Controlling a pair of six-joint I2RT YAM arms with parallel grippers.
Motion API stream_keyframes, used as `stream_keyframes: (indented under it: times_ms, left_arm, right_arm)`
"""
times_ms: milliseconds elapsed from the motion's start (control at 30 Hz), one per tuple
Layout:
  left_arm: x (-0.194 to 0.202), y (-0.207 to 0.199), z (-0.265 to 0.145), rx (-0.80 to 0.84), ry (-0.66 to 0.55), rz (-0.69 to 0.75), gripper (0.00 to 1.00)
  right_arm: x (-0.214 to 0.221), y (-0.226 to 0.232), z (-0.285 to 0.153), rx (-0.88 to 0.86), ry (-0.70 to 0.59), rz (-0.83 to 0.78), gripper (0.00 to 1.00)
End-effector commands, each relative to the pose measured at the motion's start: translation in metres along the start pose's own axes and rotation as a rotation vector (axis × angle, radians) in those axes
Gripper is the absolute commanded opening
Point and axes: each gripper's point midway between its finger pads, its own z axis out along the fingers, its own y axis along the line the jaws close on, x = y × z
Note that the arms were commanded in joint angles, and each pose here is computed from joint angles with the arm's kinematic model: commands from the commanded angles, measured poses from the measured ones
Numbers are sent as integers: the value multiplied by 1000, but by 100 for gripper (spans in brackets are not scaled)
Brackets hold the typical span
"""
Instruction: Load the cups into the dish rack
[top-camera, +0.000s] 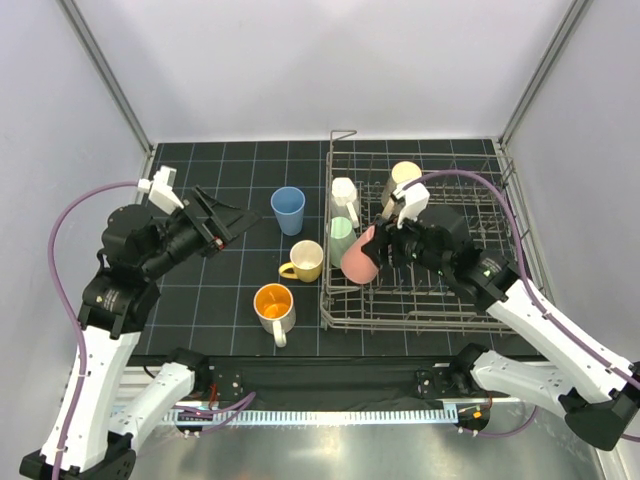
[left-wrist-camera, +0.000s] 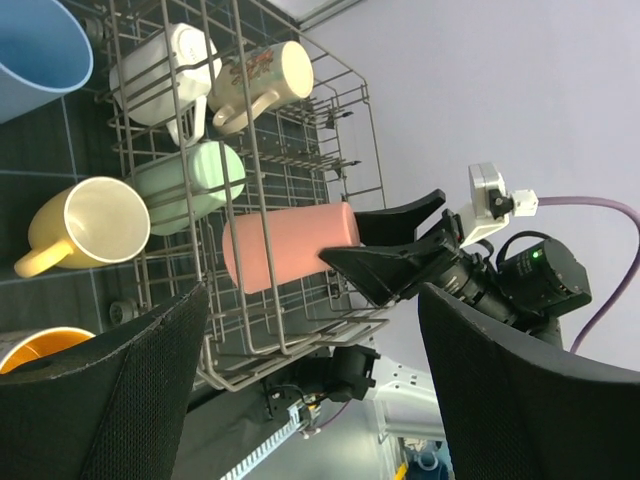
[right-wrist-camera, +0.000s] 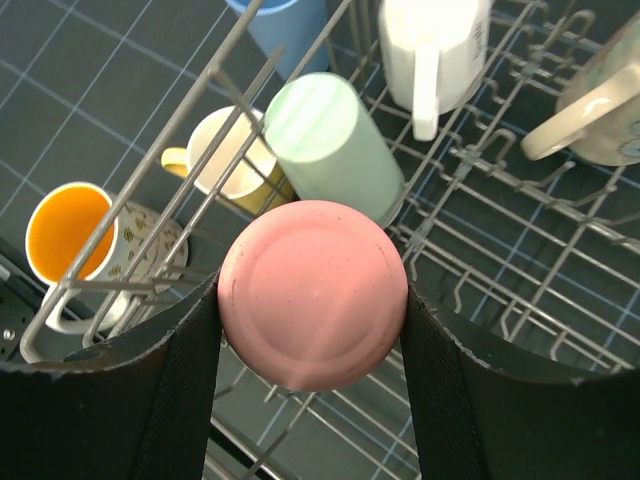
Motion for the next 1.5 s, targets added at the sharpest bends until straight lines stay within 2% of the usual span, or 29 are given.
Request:
stream_keyframes:
  times_ms: [0, 367, 533, 1000, 1267, 1367, 1400, 1467]
  left_arm:
    - [6, 3, -3, -6, 12, -21, 83]
    - [8, 7, -3, -27, 22, -21, 82]
    - [9, 7, -2, -27, 35, -25, 82]
    - [12, 12, -2, -45, 45, -37, 82]
    - [13, 14, 0, -46, 52, -36, 82]
    - [15, 16, 1, -52, 61, -41, 81]
    - [15, 16, 1, -52, 61, -41, 80]
    - [15, 17, 3, -54, 67, -40, 80]
  right_arm:
    - [-8, 18, 4, -80, -60, -24, 4]
    - [23, 49, 22, -192, -15, -105, 4]
    - [28, 40, 32, -130, -10, -135, 4]
    - [45, 38, 43, -128, 12, -200, 4]
    - [54, 32, 49, -87, 66, -231, 4]
    - [58, 30, 52, -64, 83, -221, 11]
    - [58, 30, 52, -62, 84, -219, 20]
    - [59, 31, 52, -63, 85, -203, 28]
